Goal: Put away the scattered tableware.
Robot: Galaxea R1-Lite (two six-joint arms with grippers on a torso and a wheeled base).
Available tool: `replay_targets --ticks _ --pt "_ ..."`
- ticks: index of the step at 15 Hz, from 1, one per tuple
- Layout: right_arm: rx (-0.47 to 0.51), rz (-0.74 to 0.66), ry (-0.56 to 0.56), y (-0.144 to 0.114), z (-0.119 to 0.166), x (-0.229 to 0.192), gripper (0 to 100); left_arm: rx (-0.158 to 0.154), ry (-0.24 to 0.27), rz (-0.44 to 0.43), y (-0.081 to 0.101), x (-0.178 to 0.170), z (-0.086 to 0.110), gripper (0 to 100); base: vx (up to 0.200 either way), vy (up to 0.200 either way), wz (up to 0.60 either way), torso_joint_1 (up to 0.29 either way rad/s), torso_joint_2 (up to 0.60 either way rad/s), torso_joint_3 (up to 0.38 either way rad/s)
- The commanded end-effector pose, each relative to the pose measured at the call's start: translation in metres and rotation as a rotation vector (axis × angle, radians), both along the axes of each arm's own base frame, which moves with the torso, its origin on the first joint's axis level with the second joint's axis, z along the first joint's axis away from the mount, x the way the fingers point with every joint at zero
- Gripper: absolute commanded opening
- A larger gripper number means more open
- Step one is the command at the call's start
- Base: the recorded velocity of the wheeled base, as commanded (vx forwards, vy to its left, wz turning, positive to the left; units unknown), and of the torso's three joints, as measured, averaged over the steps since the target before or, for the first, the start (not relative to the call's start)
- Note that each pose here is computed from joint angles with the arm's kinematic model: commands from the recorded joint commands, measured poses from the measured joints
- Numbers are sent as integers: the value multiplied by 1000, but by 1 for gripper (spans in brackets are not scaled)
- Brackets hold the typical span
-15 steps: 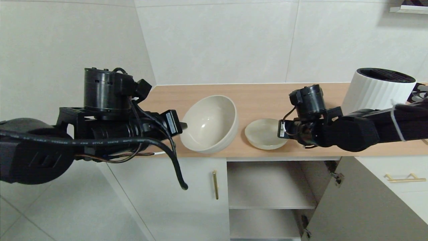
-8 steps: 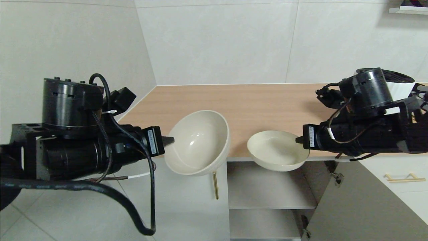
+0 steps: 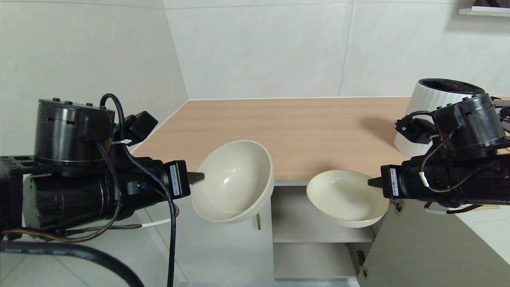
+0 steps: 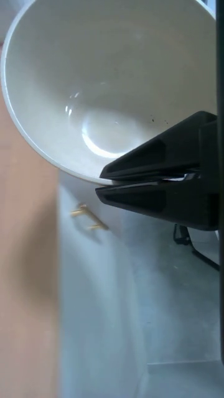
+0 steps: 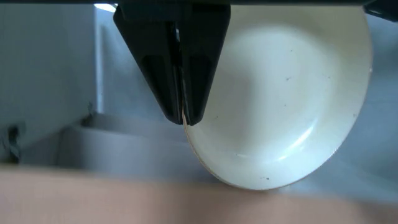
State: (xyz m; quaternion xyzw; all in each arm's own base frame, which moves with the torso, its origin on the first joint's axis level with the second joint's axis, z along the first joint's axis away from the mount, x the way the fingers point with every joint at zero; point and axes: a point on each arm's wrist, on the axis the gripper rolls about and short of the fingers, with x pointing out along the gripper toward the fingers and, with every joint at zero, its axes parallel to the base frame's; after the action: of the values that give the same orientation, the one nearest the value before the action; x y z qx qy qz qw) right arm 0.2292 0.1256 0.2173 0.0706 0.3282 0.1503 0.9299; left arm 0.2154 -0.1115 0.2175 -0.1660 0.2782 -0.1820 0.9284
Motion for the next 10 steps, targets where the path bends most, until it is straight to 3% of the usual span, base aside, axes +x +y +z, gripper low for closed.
replay_targets --ticks 1,10 --pt "-7 0 10 1 -3 1 0 2 4 -2 -1 1 -1 0 0 0 0 0 0 0" --pt "-23 -9 31 5 -15 12 0 12 25 -5 -4 5 -7 0 0 0 0 0 0 0"
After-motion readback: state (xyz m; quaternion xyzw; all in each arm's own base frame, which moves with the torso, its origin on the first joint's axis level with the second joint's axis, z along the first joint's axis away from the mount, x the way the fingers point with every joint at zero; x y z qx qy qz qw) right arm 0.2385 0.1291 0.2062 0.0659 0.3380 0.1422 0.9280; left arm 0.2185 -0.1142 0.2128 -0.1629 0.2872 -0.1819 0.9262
